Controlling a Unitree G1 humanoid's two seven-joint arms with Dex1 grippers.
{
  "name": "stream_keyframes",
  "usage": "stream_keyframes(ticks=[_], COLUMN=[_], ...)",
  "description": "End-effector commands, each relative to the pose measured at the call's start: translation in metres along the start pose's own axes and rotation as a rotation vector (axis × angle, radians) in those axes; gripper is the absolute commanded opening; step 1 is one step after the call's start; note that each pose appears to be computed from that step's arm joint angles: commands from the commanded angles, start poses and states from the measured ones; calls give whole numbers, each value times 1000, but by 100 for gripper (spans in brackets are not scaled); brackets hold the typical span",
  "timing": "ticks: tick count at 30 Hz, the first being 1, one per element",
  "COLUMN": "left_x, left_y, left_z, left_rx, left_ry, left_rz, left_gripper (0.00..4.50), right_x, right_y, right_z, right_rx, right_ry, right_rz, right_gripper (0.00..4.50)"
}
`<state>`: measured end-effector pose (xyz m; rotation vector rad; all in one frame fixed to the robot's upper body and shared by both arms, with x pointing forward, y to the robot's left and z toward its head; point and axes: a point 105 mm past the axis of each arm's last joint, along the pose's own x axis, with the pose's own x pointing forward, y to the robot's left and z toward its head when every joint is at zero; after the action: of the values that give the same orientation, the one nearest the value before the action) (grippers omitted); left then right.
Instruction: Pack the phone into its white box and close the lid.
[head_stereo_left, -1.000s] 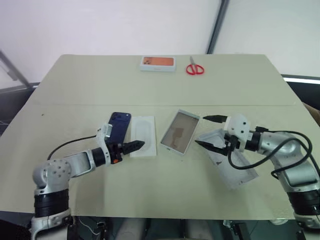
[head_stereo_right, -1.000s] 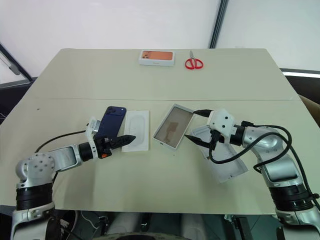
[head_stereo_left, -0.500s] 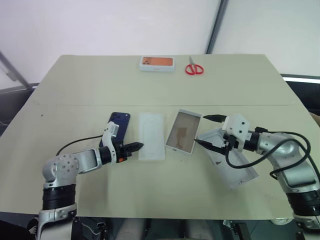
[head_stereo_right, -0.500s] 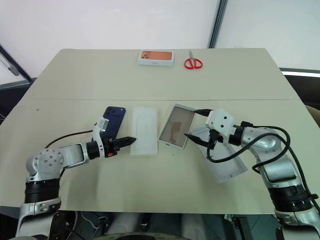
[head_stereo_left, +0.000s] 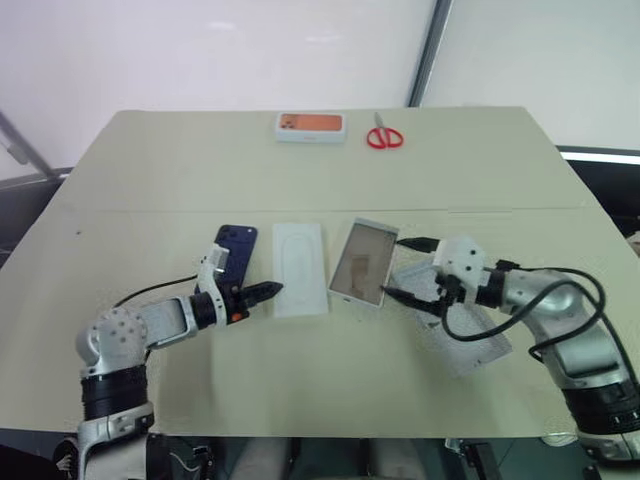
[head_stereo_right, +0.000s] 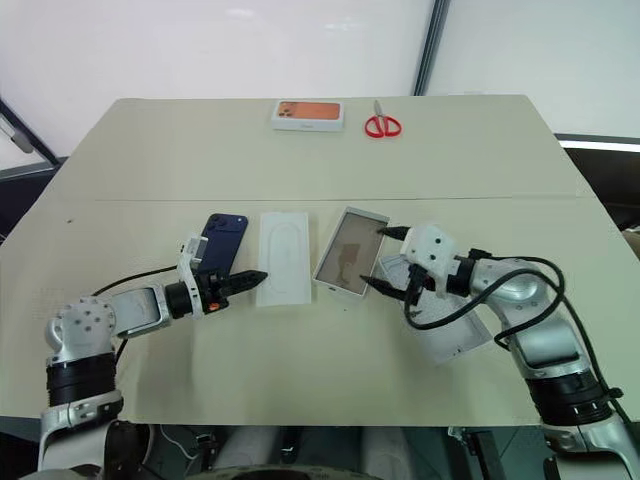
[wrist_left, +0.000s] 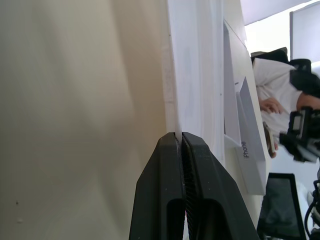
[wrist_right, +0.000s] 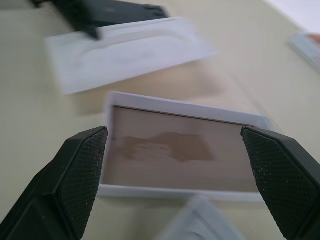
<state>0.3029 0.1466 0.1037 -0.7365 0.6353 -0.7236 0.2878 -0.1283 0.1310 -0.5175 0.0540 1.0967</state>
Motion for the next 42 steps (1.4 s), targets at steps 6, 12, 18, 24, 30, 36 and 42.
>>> stream_keyframes(ticks=[6,12,18,24,30,36,42], left_x=[-23,-29,-28,-26,-22,-18,-17], left_y=[-10,-10,-8,-9,-23,-25,-25], left_z=[30,33,43,43,38,37,32], left_rx=[101,174,221,230,158,161,145], left_ry=[-2,26,-19,-8,28,28,34], left_rz=[-27,-13,2,-12,-104,-101,-99], left_gripper=[6,6,0,0,0,0,0], right_x=[36,48,51,51,55,66,64], right_y=[18,25,28,30,53,48,51], right_z=[7,-6,-18,-16,7,9,7], right_rx=[174,234,150,111,-13,-23,44], right_ry=[11,87,144,129,7,-3,-1], right_rz=[89,110,128,153,279,246,276], right_gripper=[450,450,218,4,4,4,93])
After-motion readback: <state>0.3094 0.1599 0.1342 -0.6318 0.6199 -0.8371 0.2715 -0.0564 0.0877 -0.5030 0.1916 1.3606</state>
